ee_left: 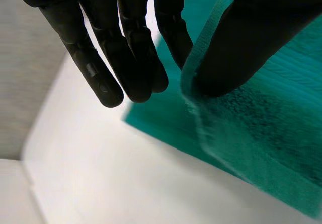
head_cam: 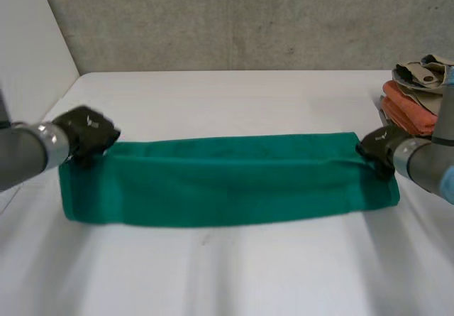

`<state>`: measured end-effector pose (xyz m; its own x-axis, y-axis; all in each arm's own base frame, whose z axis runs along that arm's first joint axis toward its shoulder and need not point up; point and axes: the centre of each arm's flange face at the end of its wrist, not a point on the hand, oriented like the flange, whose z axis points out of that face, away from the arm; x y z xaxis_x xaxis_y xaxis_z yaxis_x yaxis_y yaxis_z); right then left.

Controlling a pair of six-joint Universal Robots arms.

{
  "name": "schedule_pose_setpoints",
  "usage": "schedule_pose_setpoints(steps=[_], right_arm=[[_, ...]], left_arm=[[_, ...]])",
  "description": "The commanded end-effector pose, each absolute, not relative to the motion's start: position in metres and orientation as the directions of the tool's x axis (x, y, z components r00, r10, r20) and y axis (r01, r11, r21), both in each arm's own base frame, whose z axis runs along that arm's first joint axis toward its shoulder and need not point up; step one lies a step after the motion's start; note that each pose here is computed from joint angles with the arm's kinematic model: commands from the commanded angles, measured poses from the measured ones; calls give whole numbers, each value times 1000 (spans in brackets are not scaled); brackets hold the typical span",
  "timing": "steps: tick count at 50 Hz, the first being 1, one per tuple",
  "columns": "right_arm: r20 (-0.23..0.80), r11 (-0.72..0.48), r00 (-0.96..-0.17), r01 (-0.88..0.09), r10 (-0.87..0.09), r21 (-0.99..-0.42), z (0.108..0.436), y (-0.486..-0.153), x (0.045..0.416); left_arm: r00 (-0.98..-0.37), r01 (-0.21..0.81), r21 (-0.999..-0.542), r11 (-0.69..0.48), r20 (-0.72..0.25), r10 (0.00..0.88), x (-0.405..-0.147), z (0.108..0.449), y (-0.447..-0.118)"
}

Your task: Fold the laundry.

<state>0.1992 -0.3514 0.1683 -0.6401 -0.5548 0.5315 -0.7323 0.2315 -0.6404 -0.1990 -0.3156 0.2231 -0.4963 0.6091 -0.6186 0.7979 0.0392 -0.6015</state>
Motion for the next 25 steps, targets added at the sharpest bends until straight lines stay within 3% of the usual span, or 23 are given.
schedule_pose_setpoints(steps=[1, 7, 18, 25], right_arm=[[514, 180, -719, -647, -468, -741, 163, -389, 215], [537, 66, -742, -608, -400, -791, 151, -419, 233], [596, 45, -734, -642, -325, -766, 129, -441, 242], [615, -27, -765, -622, -190, -782, 138, -455, 244]], left_arm=[[-577, 754, -657, 17, -649, 496, -224, 216, -367], [-609, 751, -658, 53, -660, 441, -235, 192, -398], [-624, 723, -691, -14, -662, 415, -258, 176, -415], [-633, 706, -706, -57, -665, 397, -268, 186, -412]])
